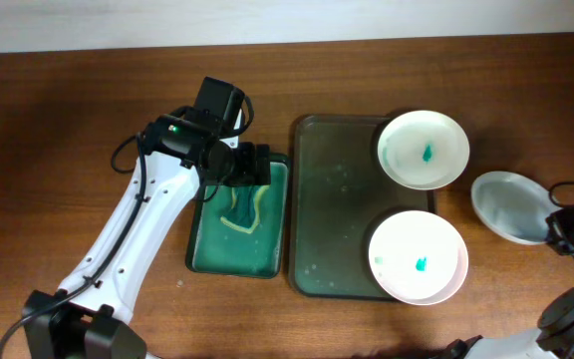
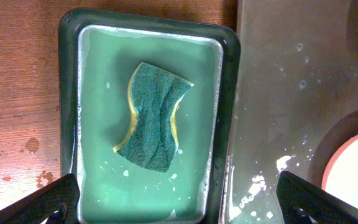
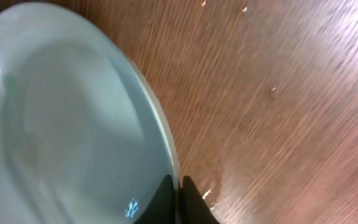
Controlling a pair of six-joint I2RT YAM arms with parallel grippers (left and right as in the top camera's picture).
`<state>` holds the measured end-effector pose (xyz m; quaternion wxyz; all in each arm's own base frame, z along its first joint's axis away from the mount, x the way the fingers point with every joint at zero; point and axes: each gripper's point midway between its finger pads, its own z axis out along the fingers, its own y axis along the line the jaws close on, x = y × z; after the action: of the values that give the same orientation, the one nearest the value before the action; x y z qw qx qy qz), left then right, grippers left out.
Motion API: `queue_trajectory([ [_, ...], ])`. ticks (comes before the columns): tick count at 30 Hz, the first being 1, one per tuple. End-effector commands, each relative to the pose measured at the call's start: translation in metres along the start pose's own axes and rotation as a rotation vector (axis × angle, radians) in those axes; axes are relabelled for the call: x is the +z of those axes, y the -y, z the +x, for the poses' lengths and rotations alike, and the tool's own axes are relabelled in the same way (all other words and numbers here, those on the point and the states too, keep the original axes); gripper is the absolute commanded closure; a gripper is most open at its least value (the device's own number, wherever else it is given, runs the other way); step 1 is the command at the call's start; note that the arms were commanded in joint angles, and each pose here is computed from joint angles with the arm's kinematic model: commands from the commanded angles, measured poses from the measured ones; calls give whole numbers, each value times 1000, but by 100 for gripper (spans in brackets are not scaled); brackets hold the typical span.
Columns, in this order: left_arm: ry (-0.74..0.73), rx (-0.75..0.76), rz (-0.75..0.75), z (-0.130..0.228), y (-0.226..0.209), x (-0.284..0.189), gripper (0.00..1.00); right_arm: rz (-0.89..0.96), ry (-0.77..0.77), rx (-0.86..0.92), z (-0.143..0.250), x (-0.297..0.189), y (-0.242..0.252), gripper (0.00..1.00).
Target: Clean dirty plates on tray and stack at the side
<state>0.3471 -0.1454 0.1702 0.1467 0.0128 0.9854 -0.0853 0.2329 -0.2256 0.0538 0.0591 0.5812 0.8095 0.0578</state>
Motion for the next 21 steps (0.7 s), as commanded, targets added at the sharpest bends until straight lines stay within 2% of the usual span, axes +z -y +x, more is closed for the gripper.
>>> queue_trajectory([
  [1, 15, 12, 13, -2, 2, -6, 1, -6, -23, -31, 8, -1, -4, 67],
  [3, 15, 12, 13, -2, 2, -6, 1, -90, -30, -114, 17, -14, -20, 60],
  [5, 15, 12, 13, -2, 2, -6, 1, -140, 10, -208, 28, -35, -38, 58],
  [8, 15, 12, 13, -2, 2, -6, 1, -232, 67, -522, 70, -70, -87, 58],
  [9, 15, 12, 13, -2, 2, -6, 1, -190, 67, -640, 92, -73, -96, 57],
  [11, 15, 12, 13, -2, 2, -6, 1, -16, 30, -744, 116, -62, -84, 53],
  [14, 15, 12, 13, -2, 2, -6, 1, 77, -42, -826, 141, -36, -72, 52],
  [17, 15, 12, 13, -2, 2, -6, 1, 105, -87, -806, 150, -17, -58, 47],
  [21, 15, 12, 13, -2, 2, -6, 1, 128, -144, -787, 163, -5, -43, 47],
])
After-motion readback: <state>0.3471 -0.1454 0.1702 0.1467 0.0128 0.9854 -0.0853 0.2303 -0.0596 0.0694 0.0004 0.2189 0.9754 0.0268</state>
